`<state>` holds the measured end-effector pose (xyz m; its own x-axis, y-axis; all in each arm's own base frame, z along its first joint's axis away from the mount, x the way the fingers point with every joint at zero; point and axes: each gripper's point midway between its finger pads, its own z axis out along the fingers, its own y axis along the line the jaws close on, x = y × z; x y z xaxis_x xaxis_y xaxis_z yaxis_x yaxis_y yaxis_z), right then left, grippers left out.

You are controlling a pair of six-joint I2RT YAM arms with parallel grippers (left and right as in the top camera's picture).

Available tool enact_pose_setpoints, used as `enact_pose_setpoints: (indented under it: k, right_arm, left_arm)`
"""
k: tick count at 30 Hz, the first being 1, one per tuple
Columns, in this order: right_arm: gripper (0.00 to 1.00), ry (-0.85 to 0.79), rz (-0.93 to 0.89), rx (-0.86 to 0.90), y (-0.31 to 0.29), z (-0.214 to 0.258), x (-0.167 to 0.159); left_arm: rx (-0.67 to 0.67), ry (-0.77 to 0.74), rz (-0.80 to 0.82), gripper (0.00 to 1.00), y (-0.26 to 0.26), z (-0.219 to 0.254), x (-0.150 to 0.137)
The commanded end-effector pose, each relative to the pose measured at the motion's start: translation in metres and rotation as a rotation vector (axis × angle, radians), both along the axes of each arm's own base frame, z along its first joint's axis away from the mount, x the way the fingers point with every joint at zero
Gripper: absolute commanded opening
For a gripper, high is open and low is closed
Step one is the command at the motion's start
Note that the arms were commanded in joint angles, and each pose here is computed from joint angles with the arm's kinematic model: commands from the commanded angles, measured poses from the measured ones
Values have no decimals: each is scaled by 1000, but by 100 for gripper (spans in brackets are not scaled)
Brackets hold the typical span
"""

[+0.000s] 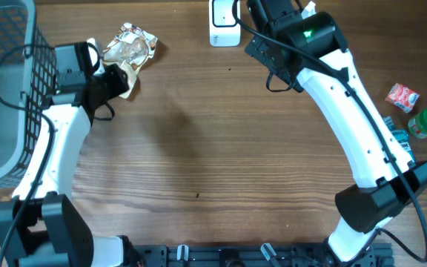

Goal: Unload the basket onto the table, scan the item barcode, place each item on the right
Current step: 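Reach the left gripper to the bread bag and drag it toward center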

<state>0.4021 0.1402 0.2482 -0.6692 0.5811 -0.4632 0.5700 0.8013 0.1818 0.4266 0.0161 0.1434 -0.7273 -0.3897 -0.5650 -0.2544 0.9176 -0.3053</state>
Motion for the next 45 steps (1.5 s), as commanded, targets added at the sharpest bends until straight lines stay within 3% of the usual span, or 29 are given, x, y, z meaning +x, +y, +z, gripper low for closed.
enact_pose_setpoints:
  k: [1,8,10,16,26,29,36,40,45]
  right_arm:
    - [98,-2,18,-4,0,4,-1]
    - [98,6,26,9,2,3,-2]
    - [98,10,27,6,2,2,-3]
    - [97,59,27,-18,-3,-2,-14]
    - [93,73,23,-23,-5,-4,-17]
    - [93,73,23,-24,-5,-4,-17]
    - [93,77,24,-26,-6,-4,-18]
    - [93,66,15,-47,-10,-2,-17]
    - [93,59,11,-60,-12,-2,-16]
  left_arm:
    - [116,-54,112,26,31,8,20]
    - [128,-107,125,21,37,-33,63]
    - [152,-96,172,4,47,-55,71]
    - [177,-97,216,4,57,-90,85]
    - [51,90,103,4,14,-144,60]
    - [-20,170,45,4,-16,-153,44]
    - [8,313,-130,4,-102,-162,3]
    - [48,273,-119,4,-113,-126,-3]
    - [71,-78,-31,4,-92,0,33]
